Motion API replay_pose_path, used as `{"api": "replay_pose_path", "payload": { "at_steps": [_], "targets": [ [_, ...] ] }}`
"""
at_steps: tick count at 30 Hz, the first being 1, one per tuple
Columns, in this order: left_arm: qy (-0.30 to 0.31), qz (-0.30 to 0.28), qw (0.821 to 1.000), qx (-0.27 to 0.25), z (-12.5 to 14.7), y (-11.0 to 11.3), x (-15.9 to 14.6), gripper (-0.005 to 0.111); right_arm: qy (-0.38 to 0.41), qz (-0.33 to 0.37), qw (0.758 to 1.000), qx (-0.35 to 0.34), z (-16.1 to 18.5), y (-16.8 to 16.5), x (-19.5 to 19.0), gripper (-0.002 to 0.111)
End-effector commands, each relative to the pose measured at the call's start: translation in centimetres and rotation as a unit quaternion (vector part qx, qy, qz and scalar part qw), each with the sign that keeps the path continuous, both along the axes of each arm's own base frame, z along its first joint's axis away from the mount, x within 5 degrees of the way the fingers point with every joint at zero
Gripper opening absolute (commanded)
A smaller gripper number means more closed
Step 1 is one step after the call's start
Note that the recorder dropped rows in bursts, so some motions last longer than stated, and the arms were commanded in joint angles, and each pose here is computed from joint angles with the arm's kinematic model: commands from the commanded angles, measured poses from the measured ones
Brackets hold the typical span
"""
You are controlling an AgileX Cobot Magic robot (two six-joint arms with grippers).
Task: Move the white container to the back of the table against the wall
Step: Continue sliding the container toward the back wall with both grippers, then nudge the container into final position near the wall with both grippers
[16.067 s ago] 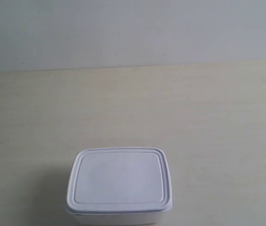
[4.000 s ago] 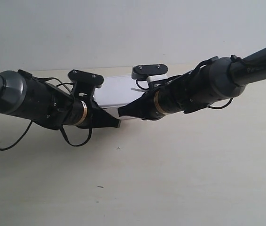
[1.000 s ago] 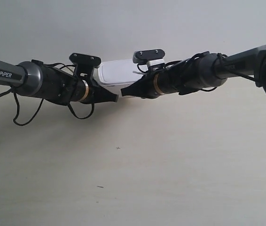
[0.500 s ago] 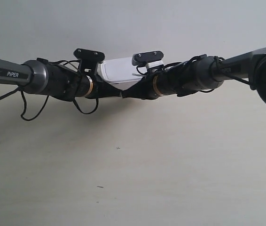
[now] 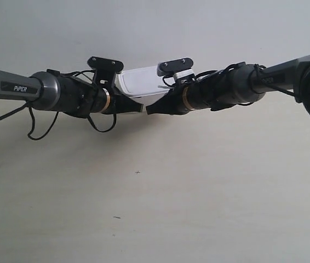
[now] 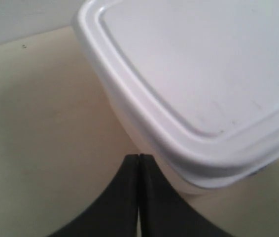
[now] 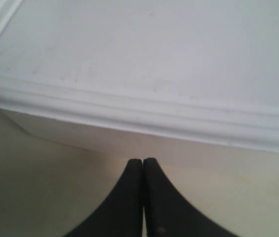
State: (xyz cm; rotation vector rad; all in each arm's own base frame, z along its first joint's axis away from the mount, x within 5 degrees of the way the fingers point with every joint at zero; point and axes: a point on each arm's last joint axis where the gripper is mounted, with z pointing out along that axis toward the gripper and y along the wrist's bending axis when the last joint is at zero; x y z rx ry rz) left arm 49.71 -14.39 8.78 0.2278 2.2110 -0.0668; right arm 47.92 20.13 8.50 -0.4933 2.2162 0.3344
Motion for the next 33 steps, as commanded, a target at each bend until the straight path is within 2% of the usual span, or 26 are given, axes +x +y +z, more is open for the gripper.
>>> {"api": "replay_pose_path", "payload": {
  "at_steps": [1,5,10,19,26,33],
  "targets": [
    [0.017,-0.017,1.0,-0.01,0.1,0.3,-0.7,0.0,0.002,0.012,1.0,0.009,0.3,-0.7,0.3,0.0],
    [0.048,-0.047,0.997,-0.034,0.0,0.0,-2.2,0.0,0.01,0.019,0.999,0.024,0.5,-1.7,0.6,0.0],
    [0.057,-0.078,0.994,-0.058,0.6,-0.6,-2.6,0.0,0.016,0.024,0.999,0.034,0.6,-2.5,0.8,0.0],
    [0.031,-0.092,0.994,-0.044,1.3,-0.9,-1.5,0.0,0.015,0.033,0.999,0.04,1.1,-2.4,0.7,0.0],
    [0.021,-0.092,0.995,-0.041,0.7,-0.9,-0.3,0.0,0.008,0.04,0.999,0.032,1.2,-2.4,0.8,0.0],
    [0.008,-0.083,0.996,-0.041,1.2,-0.2,0.5,0.0,-0.003,0.016,1.0,0.015,1.2,-2.9,1.1,0.0]
  ]
}}
